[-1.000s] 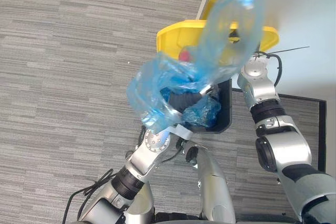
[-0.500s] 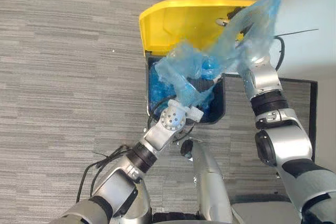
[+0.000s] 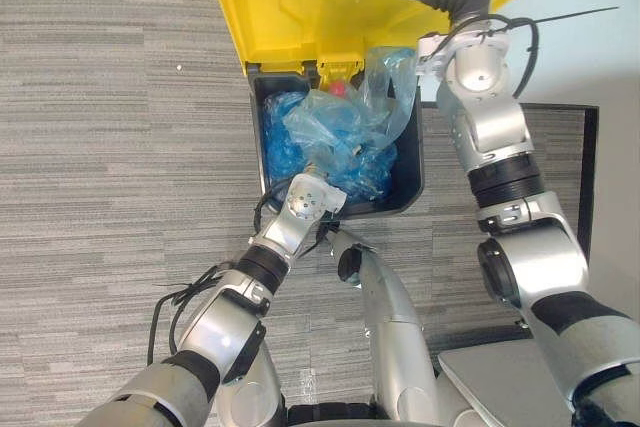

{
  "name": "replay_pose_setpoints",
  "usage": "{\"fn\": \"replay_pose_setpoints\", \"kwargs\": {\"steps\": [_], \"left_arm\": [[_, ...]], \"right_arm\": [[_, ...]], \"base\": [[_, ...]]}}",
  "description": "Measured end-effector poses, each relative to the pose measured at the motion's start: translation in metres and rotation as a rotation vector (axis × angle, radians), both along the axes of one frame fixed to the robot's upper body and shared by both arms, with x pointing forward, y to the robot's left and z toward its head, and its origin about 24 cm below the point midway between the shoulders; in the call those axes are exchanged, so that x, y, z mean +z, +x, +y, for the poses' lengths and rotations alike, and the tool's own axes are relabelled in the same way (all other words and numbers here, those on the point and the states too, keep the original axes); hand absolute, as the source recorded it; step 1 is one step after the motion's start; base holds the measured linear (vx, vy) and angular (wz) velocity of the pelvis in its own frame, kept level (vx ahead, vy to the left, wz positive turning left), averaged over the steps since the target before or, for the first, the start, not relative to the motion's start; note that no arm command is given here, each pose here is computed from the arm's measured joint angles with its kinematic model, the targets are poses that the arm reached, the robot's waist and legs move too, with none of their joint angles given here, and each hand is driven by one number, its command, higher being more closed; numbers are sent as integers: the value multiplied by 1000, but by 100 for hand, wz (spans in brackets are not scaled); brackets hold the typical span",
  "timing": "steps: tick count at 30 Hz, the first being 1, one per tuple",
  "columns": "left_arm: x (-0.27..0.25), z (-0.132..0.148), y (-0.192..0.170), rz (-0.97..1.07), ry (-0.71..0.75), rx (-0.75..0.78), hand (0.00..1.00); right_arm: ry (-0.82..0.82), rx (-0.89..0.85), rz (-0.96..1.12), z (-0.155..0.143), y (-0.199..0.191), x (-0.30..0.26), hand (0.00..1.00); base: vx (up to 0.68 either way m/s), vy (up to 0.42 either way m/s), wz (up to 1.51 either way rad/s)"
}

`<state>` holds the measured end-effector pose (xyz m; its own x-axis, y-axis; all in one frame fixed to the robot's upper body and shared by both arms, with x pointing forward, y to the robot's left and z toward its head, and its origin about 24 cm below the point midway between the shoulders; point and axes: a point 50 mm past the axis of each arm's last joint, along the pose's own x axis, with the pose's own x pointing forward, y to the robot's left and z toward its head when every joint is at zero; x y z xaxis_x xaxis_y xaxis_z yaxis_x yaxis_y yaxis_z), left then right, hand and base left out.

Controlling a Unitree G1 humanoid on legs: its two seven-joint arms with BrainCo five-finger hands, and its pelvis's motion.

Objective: Gather rubbish on tea table into small bin, then transfer packed bag to large trash can.

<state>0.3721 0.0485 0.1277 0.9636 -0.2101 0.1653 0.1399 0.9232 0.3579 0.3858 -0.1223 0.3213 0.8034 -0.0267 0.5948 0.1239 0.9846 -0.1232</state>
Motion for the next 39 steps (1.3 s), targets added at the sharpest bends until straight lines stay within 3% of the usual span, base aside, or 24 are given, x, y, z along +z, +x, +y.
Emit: {"fn": "replay_pose_setpoints", "kwargs": {"steps": [4,5,8,21,28,32,39], "left_arm": [[-6,7,3,16,39,48,0],[-16,7,4,33,187,87,0],[-22,9,4,44,259,100,0],[-7,-12,-4,-59,288,22,0],[10,-21,-20,-177,236,-32,0],[6,-16,-34,-207,187,-51,0],[-46,29,-58,-58,201,-35,0]], "right_arm": [[-19,7,2,4,0,-1,0],[-70,3,-3,10,0,-3,0],[-83,9,1,12,0,-4,0],[-136,18,63,9,-1,-38,0],[-180,-15,116,-4,-7,-71,0],[-162,-40,150,-17,-10,-88,0],[-242,-86,336,-36,-14,-152,0]], "base": [[-63,-28,3],[-110,-53,4],[-60,-31,0],[-17,-6,2],[-27,-2,6],[-19,-5,5],[-8,-8,5]]}}
